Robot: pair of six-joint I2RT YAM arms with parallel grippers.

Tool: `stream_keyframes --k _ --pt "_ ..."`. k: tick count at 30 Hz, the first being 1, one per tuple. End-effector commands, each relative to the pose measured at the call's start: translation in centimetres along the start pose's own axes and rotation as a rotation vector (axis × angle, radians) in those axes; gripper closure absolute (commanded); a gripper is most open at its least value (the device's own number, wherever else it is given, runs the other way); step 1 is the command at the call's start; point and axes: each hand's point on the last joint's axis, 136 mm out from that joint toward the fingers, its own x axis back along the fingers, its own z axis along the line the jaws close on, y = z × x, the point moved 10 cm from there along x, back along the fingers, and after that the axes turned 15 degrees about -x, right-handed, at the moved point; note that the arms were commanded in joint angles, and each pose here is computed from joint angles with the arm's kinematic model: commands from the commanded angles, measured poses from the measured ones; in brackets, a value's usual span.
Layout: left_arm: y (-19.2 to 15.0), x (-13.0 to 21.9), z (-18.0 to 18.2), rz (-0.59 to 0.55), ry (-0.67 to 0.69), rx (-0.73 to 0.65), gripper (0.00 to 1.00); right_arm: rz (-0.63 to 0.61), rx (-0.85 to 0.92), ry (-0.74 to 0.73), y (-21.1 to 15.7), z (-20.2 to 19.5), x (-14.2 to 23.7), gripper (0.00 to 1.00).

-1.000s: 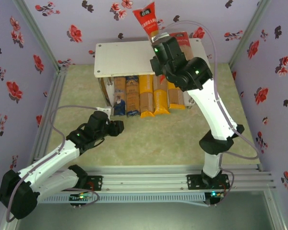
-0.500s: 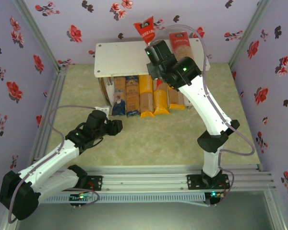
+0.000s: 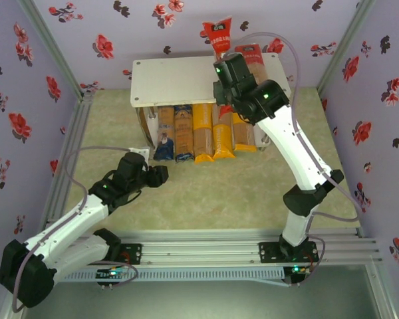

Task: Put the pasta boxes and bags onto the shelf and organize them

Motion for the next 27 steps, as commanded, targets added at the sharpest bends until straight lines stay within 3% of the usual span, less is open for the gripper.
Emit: stream_keyframes --k 1,5,15,27 --pt "-0.7 0.1 0.3 0.027 0.002 -0.015 0.46 -0.107 -0.097 0.026 2.0 -0.2 -0.3 0.68" --pt "-0.7 0.2 0.4 0.025 0.004 -0.011 0.46 -0.091 -0.105 0.027 1.9 -0.2 -1.3 0.54" --pt "-1.1 0.3 0.7 0.033 0.013 -0.009 0.46 -0.037 -0.149 0.081 1.2 0.0 -3.0 0.46" --pt "-0.4 1.1 1.6 -0.039 0.041 -0.013 0.45 -0.29 -0.131 0.264 2.9 -2.0 3.8 0.4"
